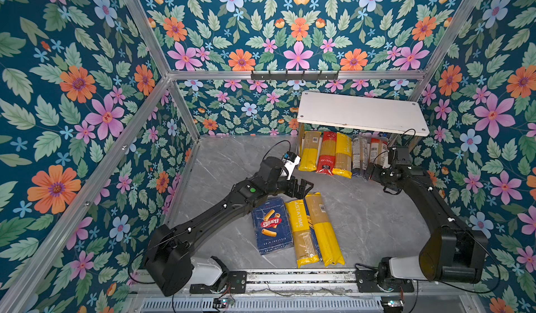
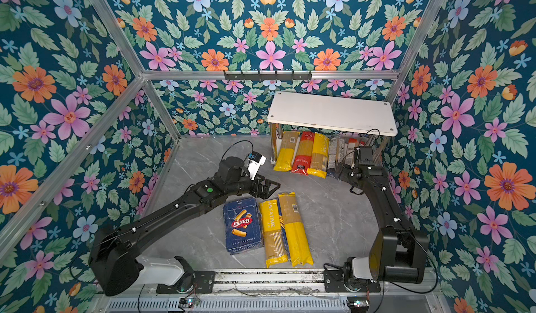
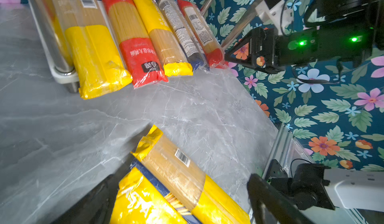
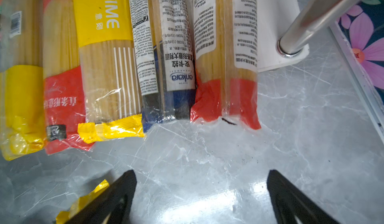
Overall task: Arrange pasta packages on shelves
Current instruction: Pick up the pasta bag.
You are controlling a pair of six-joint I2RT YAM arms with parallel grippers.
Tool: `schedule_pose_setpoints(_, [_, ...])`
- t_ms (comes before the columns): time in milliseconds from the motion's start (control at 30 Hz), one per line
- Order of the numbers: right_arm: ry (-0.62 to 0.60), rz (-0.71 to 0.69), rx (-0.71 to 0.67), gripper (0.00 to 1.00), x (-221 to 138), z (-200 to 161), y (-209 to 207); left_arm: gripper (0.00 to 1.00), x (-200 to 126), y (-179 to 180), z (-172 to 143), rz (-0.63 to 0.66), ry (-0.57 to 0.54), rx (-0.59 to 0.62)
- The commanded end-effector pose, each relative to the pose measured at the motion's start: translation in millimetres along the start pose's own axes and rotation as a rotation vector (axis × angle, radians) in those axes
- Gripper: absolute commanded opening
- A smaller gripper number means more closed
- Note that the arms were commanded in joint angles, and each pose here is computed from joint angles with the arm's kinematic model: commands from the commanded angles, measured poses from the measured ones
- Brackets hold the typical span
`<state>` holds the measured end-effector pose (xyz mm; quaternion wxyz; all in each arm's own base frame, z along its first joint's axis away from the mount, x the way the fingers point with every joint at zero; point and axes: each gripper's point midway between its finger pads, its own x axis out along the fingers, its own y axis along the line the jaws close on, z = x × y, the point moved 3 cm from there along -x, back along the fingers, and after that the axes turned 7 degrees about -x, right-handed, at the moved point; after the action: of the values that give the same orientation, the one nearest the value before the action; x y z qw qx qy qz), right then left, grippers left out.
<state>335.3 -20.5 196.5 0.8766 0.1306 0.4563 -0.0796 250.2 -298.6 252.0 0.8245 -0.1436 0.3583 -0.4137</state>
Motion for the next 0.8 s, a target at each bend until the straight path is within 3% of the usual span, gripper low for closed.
schedule_pose_setpoints(0, [0.033,0.040,-0.005,0.99,-14.2,-16.7,15.9,1.00,-14.4,6.8,-9.2,0.037,-0.034,-0.035])
schedule_pose_setpoints(467, [0.098,0.143,-0.263,0.97,-70.2,-96.0,112.1,1.00,-52.3,31.7,-78.5,0.094,-0.042,-0.172])
schedule_pose_setpoints(767, [0.251,0.184,-0.361,0.97,-68.2,-176.0,135.5,1.00,-57.0,27.0,-97.4,0.085,-0.029,-0.167])
